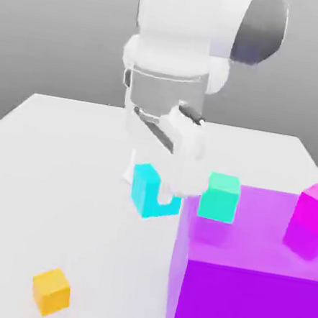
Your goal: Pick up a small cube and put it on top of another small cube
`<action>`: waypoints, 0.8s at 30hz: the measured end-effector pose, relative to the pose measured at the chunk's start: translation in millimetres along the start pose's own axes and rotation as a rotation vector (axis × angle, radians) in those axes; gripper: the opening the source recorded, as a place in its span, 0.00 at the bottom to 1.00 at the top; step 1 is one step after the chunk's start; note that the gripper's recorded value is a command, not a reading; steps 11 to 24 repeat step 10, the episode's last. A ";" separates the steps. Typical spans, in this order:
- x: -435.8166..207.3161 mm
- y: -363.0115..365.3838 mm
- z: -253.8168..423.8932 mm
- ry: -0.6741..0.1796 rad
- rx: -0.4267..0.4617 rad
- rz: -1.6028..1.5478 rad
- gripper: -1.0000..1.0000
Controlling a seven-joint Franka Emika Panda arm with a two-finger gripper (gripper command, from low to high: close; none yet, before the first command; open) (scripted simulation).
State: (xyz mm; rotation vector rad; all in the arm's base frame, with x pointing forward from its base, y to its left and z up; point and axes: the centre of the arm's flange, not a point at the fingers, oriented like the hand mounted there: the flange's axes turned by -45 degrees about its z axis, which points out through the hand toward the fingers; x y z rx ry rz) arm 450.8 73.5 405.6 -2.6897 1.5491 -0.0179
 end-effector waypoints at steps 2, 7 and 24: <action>-49.8 -15.4 -16.8 -0.001 -0.007 -0.058 0.00; -168.5 -42.2 -0.3 0.003 -0.033 -0.195 1.00; -168.5 -42.2 -0.3 0.003 -0.033 -0.195 1.00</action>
